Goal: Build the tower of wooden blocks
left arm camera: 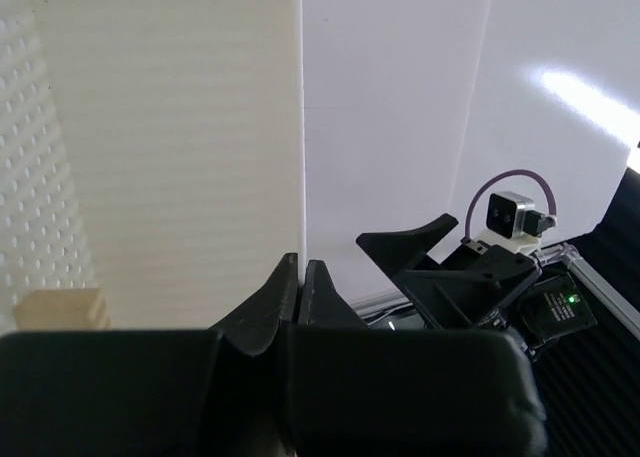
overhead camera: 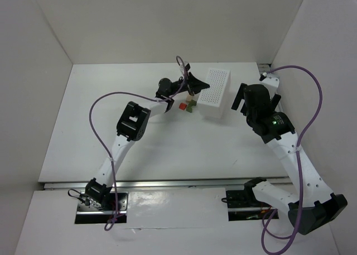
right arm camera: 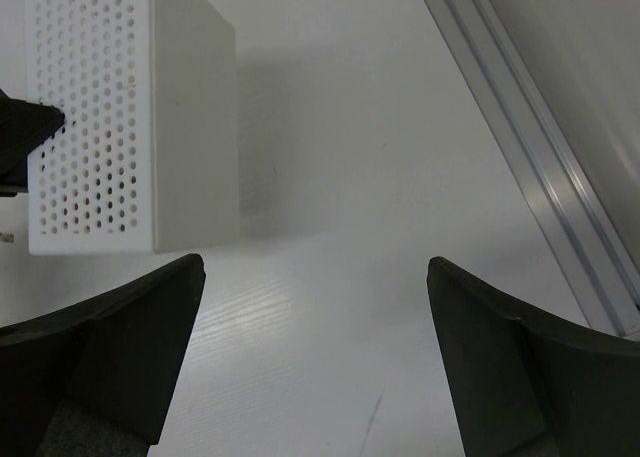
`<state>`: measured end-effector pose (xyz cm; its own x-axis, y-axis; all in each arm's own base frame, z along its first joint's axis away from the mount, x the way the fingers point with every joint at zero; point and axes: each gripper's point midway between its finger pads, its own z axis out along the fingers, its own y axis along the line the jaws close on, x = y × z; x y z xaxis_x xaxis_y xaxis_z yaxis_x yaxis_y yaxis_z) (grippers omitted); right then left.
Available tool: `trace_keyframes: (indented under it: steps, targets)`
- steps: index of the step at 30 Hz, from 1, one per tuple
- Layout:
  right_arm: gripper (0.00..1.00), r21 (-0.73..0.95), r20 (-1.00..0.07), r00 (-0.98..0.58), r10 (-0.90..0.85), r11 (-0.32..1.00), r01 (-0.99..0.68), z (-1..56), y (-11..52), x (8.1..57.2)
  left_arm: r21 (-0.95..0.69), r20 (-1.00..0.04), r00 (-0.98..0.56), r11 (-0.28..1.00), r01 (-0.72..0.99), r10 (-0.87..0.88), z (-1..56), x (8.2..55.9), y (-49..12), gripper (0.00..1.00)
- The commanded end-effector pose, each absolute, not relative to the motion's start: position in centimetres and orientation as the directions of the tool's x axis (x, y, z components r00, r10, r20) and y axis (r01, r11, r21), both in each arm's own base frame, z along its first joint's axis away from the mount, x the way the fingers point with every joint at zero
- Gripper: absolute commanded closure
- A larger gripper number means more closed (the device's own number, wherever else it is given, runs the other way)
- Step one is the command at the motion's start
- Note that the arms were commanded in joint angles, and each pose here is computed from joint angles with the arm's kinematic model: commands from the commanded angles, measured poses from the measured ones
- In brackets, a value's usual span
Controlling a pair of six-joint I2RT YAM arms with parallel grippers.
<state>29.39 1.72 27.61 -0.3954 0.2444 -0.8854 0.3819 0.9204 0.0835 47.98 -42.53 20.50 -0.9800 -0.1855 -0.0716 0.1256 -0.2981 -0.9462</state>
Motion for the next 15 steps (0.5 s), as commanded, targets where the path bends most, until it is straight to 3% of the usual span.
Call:
trace_keyframes:
  steps: [1,7,15]
  targets:
    - [0.01,0.093,-0.889,-0.380,0.254,0.914,0.394,28.8,1.2,28.8,-0.700,-0.320,-0.934,-0.625,0.346,-0.158,29.4,41.5,-38.2,1.00]
    - [0.01,0.101,-0.889,-0.376,0.262,0.912,0.398,28.8,1.2,28.6,-0.743,-0.226,-0.964,-0.614,0.265,-0.142,26.7,42.5,-38.4,1.00]
    - [0.01,0.094,-0.886,-0.384,0.260,0.912,0.399,28.5,1.1,28.5,-0.750,-0.231,-0.963,-0.605,0.268,-0.140,26.5,42.3,-38.4,1.00]
